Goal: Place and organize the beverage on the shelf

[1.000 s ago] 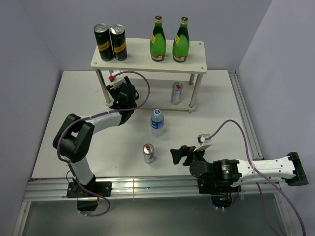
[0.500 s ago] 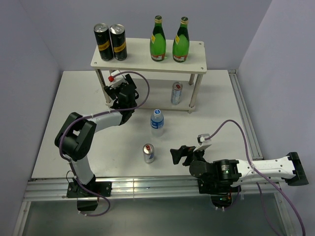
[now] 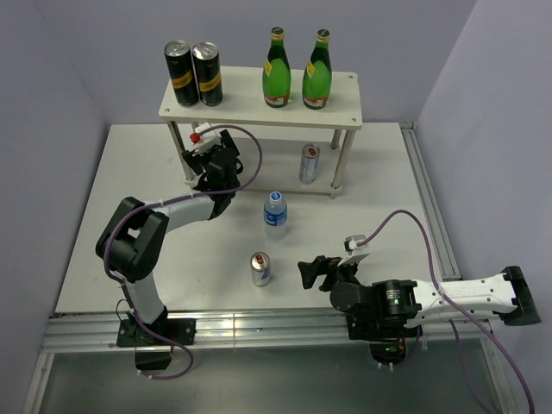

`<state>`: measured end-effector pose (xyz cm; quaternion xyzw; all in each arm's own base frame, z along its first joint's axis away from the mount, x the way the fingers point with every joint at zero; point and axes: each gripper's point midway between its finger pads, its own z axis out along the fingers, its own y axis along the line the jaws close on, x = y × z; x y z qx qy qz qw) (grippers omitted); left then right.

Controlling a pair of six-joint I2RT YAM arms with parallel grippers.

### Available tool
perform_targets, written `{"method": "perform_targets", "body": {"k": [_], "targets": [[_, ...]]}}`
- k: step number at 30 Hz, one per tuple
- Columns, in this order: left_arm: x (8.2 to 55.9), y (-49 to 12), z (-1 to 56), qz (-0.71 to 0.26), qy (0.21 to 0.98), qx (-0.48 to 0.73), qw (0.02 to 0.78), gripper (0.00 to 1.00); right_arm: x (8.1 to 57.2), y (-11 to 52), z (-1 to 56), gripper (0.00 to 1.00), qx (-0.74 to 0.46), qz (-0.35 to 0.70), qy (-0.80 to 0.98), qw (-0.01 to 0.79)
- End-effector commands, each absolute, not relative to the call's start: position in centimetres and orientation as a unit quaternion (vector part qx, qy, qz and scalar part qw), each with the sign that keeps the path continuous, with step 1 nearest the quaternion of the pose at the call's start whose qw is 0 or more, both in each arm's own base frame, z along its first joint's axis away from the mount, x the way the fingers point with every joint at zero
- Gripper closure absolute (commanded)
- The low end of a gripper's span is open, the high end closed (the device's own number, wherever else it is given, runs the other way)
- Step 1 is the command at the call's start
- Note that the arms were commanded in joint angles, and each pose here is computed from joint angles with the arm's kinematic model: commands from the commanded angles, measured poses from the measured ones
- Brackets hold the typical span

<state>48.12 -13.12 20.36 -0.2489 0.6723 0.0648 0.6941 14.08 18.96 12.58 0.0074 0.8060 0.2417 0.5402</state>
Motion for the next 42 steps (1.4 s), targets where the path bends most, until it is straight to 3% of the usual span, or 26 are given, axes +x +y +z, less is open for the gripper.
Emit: {"method": "perform_targets", "body": {"k": [1,27,42], "targets": [[48.2,-13.4,24.1,0.025,0.647,-0.247,0.721,0.07,14.3,19.2,13.6,0.00,0.020,0.251,0.797,0.549],[46.7,-17.4,25.6,-0.049,0.678,-0.143,0.719,0.05,14.4,19.1,13.7,0.00,0.022,0.248,0.795,0.553],[41.4,-17.6,27.4,-0.098,0.699,-0.105,0.701,0.06,14.3,19.1,13.7,0.00,0.020,0.241,0.795,0.556]]}}
